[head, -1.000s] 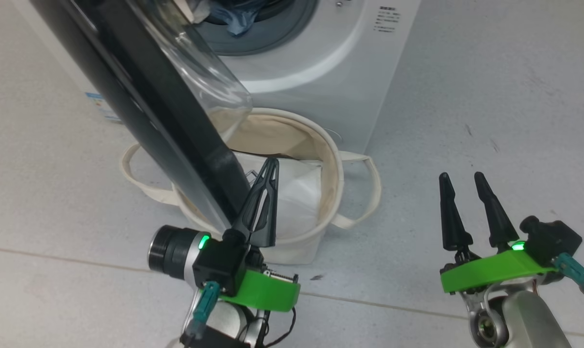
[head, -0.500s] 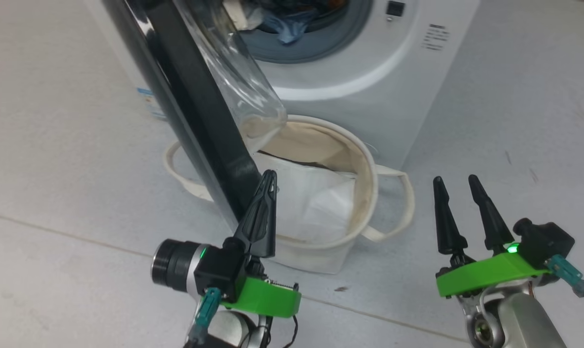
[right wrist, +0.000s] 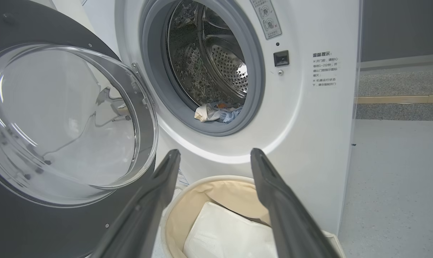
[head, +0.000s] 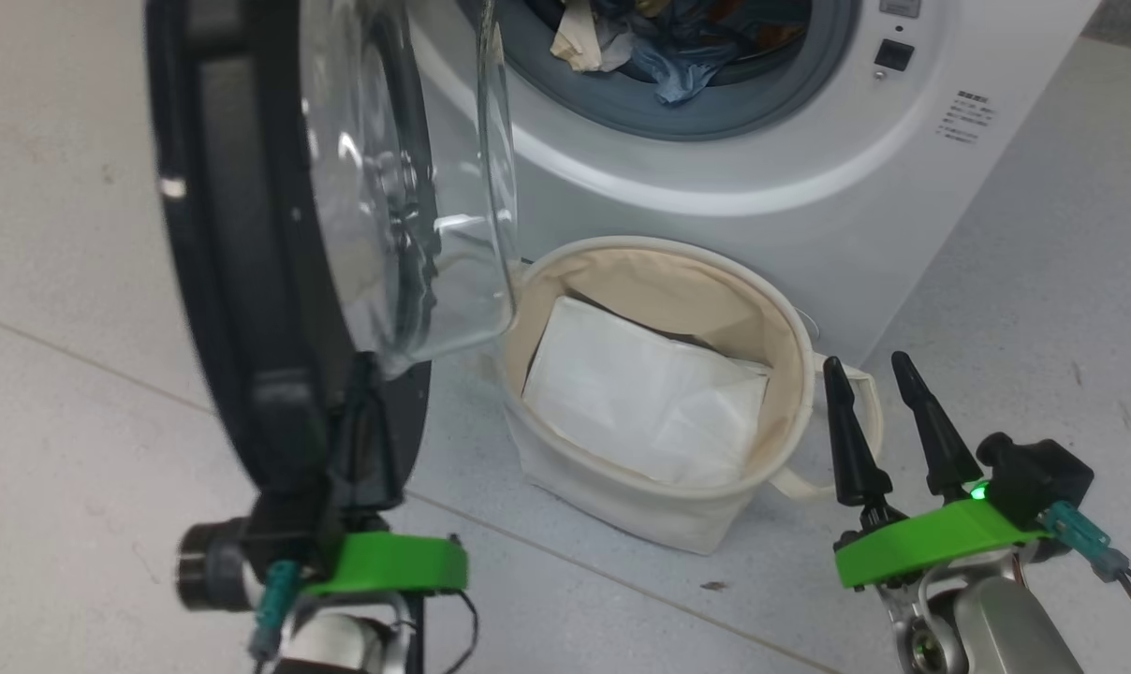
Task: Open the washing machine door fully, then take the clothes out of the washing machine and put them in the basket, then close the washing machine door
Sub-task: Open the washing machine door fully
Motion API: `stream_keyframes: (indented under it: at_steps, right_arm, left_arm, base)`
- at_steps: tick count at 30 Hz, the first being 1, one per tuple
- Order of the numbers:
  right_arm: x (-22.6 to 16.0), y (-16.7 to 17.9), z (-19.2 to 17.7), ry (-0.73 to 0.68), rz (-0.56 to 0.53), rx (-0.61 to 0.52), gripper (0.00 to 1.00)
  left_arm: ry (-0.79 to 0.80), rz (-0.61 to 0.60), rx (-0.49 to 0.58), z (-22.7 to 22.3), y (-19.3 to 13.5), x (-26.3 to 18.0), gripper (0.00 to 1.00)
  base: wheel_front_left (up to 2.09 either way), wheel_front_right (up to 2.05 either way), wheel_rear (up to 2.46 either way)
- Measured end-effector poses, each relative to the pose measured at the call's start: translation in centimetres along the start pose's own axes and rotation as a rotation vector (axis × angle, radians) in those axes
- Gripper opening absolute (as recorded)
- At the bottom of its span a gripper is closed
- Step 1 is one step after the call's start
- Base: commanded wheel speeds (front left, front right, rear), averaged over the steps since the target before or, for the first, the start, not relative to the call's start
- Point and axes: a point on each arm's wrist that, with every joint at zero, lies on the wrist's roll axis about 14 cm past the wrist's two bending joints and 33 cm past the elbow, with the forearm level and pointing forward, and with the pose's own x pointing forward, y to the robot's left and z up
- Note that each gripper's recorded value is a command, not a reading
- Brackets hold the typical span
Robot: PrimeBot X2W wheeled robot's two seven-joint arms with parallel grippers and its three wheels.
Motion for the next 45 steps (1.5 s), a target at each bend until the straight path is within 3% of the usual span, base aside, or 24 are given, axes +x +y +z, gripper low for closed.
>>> stream_keyframes:
  at_steps: [13,18,25,35,45]
  right_arm:
    - [0.2,0.3,-1.5,0.038,0.015,-0.02,1.0]
    - [0.6,0.1,-2.3,0.057,0.018,-0.043,1.0]
    - [1.2,0.4,-3.4,0.08,0.053,-0.064,1.0]
    - [2.2,1.8,-5.0,0.139,0.125,-0.067,1.0]
    - [2.6,-0.4,-6.3,0.176,0.097,-0.074,1.0]
  left_arm:
    - [-0.017,0.286,0.031,0.7,10.4,0.5,0.0]
    - [-0.01,0.354,0.036,0.5,13.0,0.3,0.0]
    - [-0.006,0.4,0.029,0.5,14.8,0.0,0.0]
    - [0.017,0.37,0.051,-0.2,14.6,1.3,0.0]
    - [0.058,0.456,0.07,-2.0,17.2,3.7,0.0]
  base:
    - [0.0,0.0,0.0]
    - [0.0,0.0,0.0]
    - [0.0,0.0,0.0]
    - [0.0,0.0,0.0]
    - [0.0,0.0,0.0]
